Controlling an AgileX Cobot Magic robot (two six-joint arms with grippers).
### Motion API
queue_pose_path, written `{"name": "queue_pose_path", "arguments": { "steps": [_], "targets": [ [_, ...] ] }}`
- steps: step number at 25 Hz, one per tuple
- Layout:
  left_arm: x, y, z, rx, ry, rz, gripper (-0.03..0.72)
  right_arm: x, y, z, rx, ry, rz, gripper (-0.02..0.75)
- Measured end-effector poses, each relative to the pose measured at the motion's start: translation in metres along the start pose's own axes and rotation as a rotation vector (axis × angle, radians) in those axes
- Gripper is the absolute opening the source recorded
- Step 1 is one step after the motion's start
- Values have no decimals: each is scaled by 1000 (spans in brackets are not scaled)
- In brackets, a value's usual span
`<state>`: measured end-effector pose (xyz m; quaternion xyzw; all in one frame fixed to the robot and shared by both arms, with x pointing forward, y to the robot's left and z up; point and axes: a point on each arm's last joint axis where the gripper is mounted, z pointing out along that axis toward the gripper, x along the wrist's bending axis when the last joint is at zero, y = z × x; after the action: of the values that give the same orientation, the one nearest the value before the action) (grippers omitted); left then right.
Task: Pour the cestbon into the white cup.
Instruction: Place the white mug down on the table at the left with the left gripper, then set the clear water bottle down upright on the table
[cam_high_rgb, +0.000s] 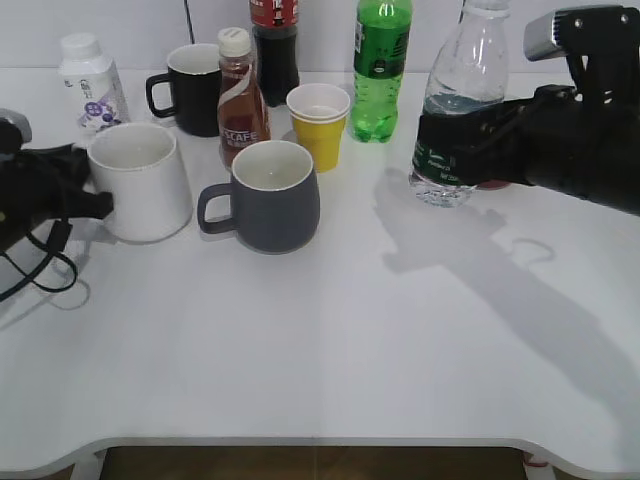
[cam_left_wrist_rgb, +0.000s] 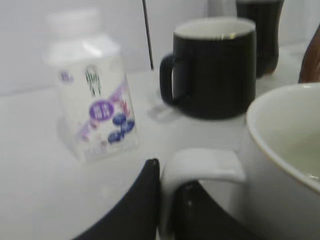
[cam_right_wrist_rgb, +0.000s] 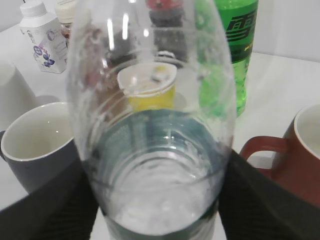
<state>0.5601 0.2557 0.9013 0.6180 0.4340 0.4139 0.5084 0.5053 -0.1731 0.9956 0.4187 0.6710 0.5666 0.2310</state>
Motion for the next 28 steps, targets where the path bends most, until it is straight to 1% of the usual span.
{"name": "queue_pose_path", "arguments": {
  "steps": [3,10,16,22,28],
  "targets": [
    [0,-6,2,3,1,-8,35,0,0,0,0,0,0,480],
    [0,-6,2,-2,-2,-8,41,0,0,0,0,0,1,480],
    [-2,-8,-3,-3,-6,-18,119,0,0,0,0,1,0,480],
    [-4,-11,-13,6,-5,-25,164,0,0,0,0,1,0,480],
    [-5,-3,-28,1,2,-26,240,0,0,0,0,1,0,480]
  ]
}}
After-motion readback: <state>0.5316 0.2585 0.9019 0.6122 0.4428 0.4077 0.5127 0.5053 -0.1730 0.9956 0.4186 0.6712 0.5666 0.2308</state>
